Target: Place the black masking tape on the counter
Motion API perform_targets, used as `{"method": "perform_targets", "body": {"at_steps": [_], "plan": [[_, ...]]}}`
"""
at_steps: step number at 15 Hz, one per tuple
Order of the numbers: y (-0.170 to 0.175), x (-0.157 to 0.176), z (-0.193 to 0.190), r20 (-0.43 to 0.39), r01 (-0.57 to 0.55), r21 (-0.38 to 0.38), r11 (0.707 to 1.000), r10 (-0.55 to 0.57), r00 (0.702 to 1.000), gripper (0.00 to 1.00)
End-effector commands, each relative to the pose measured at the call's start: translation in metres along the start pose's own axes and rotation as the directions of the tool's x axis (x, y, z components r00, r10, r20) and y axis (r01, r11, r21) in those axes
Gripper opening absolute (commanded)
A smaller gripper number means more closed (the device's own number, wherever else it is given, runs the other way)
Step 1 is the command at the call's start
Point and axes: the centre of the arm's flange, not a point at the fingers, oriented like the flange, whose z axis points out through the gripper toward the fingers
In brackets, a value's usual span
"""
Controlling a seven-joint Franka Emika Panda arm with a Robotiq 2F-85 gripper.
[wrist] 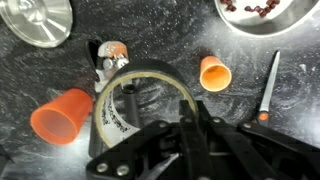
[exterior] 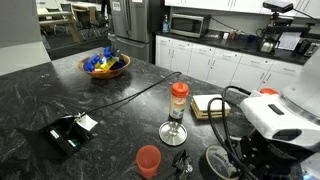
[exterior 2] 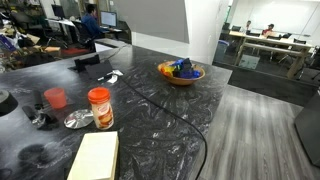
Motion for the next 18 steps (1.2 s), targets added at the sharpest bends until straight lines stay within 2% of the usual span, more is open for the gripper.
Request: {"method": "perform_targets", "body": {"at_steps": [1, 7, 14, 18], "plan": [[-0.007, 0.025, -0.002, -0.036, 0.125, 0.095, 0.988, -0.122, 0.992, 0.02], [-0.021, 0.044, 0.016, -0.086, 0.221, 0.224, 0.949, -0.207, 0.975, 0.02], [-0.033, 0.049, 0.053, -0.068, 0.251, 0.301, 0.92, -0.242, 0.968, 0.02], [-0.042, 0.057, 0.057, -0.069, 0.266, 0.333, 0.905, -0.258, 0.964, 0.02]]}}
